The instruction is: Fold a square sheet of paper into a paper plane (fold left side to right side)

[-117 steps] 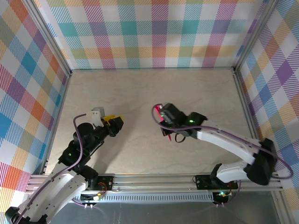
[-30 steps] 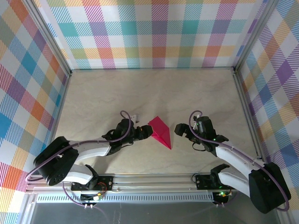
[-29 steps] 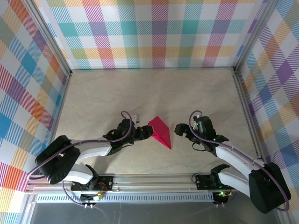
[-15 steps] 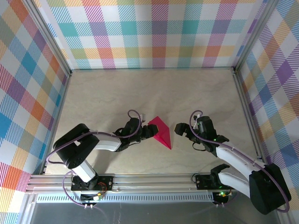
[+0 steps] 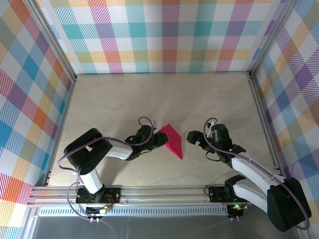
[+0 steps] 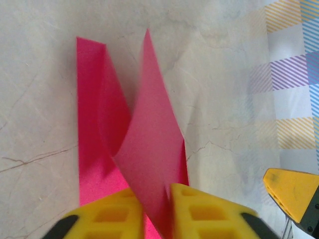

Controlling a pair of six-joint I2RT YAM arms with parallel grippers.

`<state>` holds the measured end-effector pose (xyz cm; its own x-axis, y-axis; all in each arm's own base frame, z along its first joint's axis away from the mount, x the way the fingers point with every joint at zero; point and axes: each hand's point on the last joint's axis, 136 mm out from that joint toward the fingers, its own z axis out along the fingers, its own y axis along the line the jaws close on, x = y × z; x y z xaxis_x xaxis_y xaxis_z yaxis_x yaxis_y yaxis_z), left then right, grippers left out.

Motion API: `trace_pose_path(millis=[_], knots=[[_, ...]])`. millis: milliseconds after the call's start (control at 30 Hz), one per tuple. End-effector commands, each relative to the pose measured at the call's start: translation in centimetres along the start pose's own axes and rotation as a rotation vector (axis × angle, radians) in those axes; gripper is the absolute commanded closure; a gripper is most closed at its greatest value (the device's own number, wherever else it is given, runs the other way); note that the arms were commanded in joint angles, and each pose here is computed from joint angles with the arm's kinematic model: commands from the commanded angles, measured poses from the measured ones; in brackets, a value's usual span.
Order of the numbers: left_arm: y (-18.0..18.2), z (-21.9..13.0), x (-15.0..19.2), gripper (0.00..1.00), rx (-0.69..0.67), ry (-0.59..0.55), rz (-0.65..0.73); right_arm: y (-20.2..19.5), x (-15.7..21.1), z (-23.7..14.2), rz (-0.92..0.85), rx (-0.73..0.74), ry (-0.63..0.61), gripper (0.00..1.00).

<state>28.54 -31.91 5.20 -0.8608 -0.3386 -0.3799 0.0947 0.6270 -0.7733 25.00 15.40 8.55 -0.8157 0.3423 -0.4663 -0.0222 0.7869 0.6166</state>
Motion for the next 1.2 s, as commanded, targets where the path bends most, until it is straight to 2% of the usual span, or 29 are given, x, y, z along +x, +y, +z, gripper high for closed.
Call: trace_pose_path(millis=[0,300,633,867,1167], knots=[[-1.1,-0.1,-0.6,0.89,0.03,-0.016,0.019,0.3,0.1,-0.1,-0.017,-0.025,0.003,0.01],[-2.7,-2.6,-2.2,1.0,0.121,-0.003,0.078,2.3,-0.5,-0.3,-0.064,-0.128,0.013,0.01],[-4.7,-8.1,-4.8,1.0,0.259,0.035,0.227,8.5,-1.2,-0.8,-0.179,-0.461,0.115,0.01],[-7.0,-11.4,-4.5,1.0,0.399,0.097,0.341,12.8,-1.0,-1.6,-0.242,-0.732,0.231,0.13],[-8.9,-12.6,-3.5,1.0,0.529,0.164,0.374,15.7,-0.1,-1.4,-0.299,-0.858,0.347,0.23]])
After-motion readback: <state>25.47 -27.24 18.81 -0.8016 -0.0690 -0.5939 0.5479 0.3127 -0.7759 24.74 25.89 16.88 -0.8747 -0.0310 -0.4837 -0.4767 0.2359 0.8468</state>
